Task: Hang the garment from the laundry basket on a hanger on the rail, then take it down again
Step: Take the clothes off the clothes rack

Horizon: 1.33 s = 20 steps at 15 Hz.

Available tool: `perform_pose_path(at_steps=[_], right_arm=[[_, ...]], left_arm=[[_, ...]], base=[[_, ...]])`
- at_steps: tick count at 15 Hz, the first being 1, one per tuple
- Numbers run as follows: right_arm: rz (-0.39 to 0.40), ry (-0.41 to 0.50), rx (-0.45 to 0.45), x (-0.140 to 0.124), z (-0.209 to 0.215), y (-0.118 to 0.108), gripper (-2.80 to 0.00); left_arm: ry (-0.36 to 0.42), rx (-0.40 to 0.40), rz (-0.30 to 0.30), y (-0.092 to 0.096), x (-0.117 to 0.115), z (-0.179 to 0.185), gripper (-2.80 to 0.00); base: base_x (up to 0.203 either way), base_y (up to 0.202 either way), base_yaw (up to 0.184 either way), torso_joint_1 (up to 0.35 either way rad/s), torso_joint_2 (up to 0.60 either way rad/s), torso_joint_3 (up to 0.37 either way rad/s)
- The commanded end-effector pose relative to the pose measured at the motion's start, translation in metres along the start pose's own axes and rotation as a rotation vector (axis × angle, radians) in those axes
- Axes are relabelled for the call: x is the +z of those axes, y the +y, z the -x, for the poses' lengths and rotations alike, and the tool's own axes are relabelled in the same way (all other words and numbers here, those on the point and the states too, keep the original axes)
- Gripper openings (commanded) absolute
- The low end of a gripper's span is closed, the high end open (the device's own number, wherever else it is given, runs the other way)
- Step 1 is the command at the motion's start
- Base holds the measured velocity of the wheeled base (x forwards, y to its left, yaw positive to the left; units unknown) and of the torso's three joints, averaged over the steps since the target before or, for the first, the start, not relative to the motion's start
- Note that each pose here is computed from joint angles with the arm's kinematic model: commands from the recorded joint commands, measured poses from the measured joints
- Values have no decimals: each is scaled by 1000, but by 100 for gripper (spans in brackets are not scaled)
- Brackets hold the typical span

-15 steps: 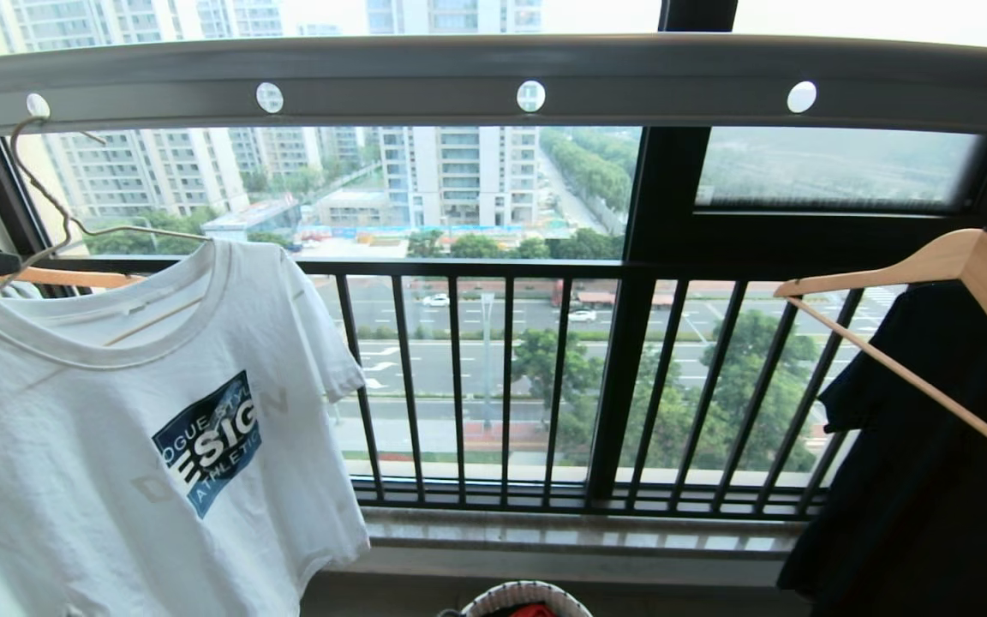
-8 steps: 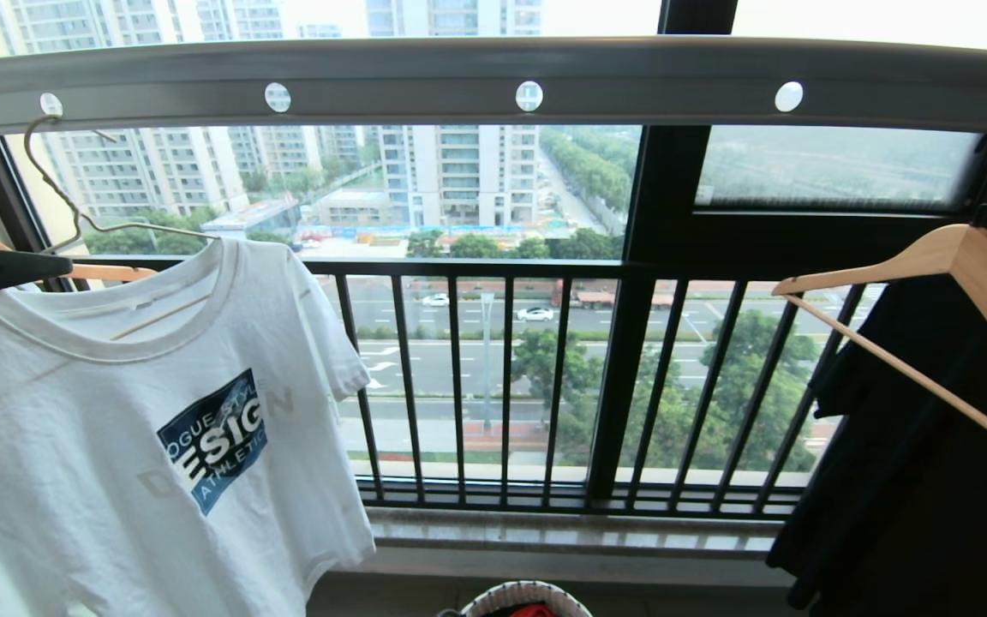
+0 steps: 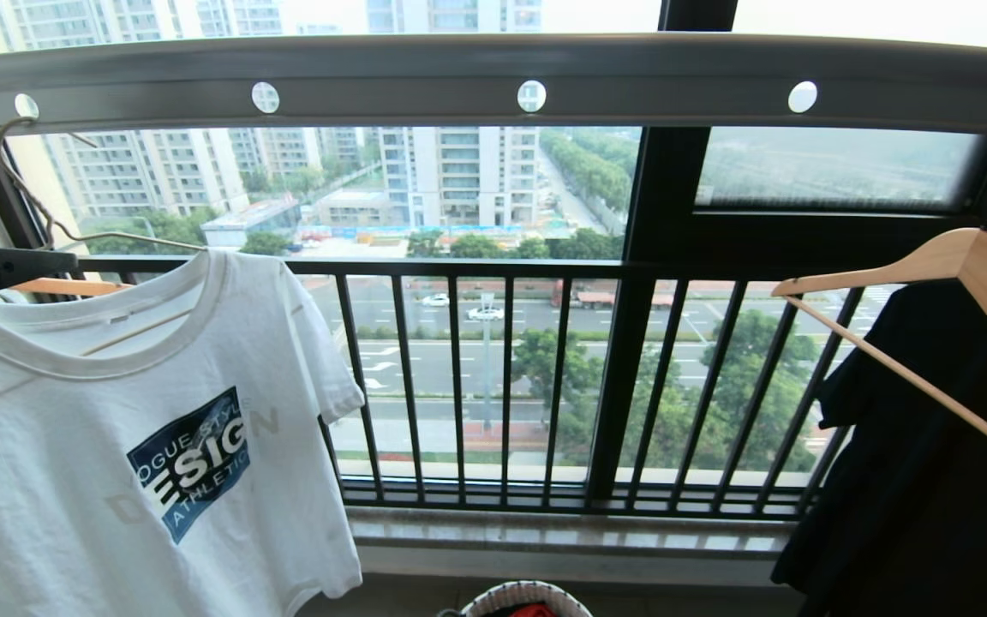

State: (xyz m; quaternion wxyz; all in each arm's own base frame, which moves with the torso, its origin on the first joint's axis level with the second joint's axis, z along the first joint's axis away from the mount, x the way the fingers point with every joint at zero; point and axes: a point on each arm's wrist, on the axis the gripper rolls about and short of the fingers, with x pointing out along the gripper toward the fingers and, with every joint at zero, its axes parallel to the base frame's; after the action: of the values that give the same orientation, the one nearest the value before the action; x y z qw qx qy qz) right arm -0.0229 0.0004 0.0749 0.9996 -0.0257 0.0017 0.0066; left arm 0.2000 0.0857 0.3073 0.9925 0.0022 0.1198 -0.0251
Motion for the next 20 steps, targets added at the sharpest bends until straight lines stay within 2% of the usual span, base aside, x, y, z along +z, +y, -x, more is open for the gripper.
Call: perform_pose_path(at_steps=[1, 3, 5, 10, 20], right_arm=[[1, 1, 1, 0, 0, 0, -280], [1, 1, 1, 0, 0, 0, -280], [1, 1, 1, 0, 0, 0, -280], [1, 1, 1, 0, 0, 0, -280], [1, 1, 1, 0, 0, 0, -280]], left_arm=[[16, -9, 21, 8, -7, -18, 0], [-24, -9, 51, 11, -6, -26, 0], [-18, -16, 65, 13, -11, -33, 0], [0, -156, 79, 9, -19, -37, 0], [-19, -188, 68, -3, -16, -27, 0]], base=[[0, 0, 0, 0, 0, 0], [0, 0, 0, 0, 0, 0], [0, 0, 0, 0, 0, 0], [0, 0, 0, 0, 0, 0], [0, 0, 0, 0, 0, 0]])
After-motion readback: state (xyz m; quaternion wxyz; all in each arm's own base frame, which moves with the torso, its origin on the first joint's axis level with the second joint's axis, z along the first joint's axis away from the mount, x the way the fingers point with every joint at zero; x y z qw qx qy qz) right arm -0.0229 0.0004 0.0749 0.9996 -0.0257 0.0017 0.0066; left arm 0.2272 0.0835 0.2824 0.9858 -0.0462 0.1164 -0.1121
